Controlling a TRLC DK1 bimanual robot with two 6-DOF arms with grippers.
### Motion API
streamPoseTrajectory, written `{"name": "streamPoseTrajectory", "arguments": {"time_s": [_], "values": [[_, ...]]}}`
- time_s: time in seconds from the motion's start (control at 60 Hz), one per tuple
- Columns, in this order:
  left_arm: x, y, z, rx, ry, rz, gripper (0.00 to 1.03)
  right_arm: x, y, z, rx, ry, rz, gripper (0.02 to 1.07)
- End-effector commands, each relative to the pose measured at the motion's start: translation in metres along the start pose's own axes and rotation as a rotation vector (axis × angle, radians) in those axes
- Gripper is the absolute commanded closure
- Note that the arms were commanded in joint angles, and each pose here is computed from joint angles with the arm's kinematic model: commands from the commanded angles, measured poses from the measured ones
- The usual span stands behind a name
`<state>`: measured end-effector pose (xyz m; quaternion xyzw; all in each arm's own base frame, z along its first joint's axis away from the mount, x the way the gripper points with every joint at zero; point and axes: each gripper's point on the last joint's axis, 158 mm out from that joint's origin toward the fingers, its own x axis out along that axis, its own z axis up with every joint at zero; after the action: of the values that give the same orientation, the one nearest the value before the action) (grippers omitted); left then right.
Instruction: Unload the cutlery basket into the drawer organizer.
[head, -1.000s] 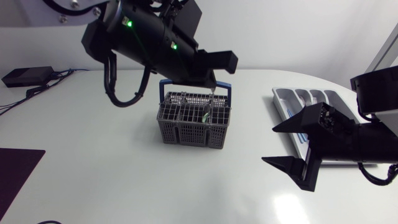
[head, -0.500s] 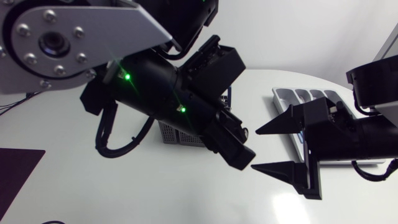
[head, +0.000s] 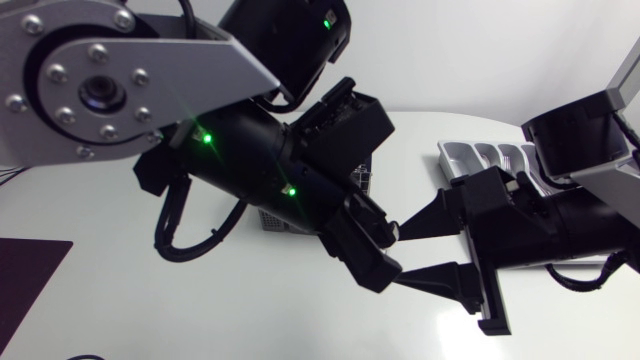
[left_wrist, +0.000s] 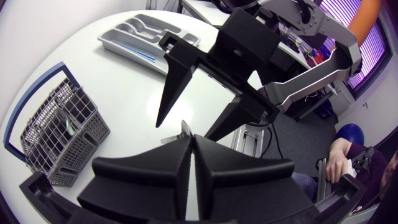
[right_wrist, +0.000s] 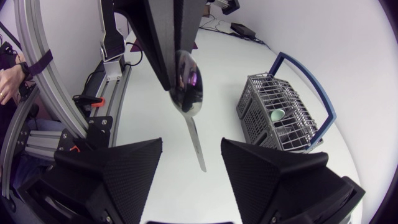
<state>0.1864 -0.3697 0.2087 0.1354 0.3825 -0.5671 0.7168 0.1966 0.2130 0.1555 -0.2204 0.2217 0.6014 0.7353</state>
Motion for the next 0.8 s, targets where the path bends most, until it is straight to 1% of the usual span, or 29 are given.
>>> {"name": "streamPoseTrajectory", "arguments": {"time_s": [0.0, 0.067, 0.167, 0.183, 0.317, 0.383, 0.483, 0.567, 0.783], "values": [[-0.0019, -0.0066, -0.0038, 0.03, 0.0, -0.02, 0.99, 0.0008, -0.0022, 0.0096, -0.021, -0.02, 0.013, 0.58], [-0.0019, -0.0068, -0.0038, 0.03, 0.0, -0.021, 0.99, 0.0022, -0.0018, 0.0089, -0.019, -0.019, 0.021, 0.63], [-0.002, -0.0075, -0.0032, 0.032, -0.001, -0.022, 0.99, 0.0036, -0.0008, 0.0096, -0.019, -0.02, 0.03, 0.63], [-0.002, -0.0075, -0.0032, 0.032, -0.001, -0.022, 0.99, 0.0038, -0.0008, 0.0101, -0.02, -0.021, 0.031, 0.68], [-0.0021, -0.0082, -0.003, 0.033, 0.0, -0.023, 0.99, 0.0039, -0.0006, 0.0117, -0.025, -0.027, 0.032, 0.8], [-0.0021, -0.0083, -0.0034, 0.032, 0.001, -0.023, 0.99, 0.0049, -0.0006, 0.0112, -0.024, -0.026, 0.035, 0.8], [-0.002, -0.0089, -0.0038, 0.033, 0.003, -0.025, 0.99, 0.0061, -0.0007, 0.0127, -0.026, -0.029, 0.038, 0.87], [-0.002, -0.0089, -0.0038, 0.033, 0.003, -0.025, 0.99, 0.0056, -0.0012, 0.0145, -0.025, -0.031, 0.037, 0.87], [-0.0004, -0.0096, -0.0041, 0.034, 0.006, -0.027, 0.99, 0.0097, 0.0017, 0.0128, -0.015, -0.022, 0.06, 0.95]]}}
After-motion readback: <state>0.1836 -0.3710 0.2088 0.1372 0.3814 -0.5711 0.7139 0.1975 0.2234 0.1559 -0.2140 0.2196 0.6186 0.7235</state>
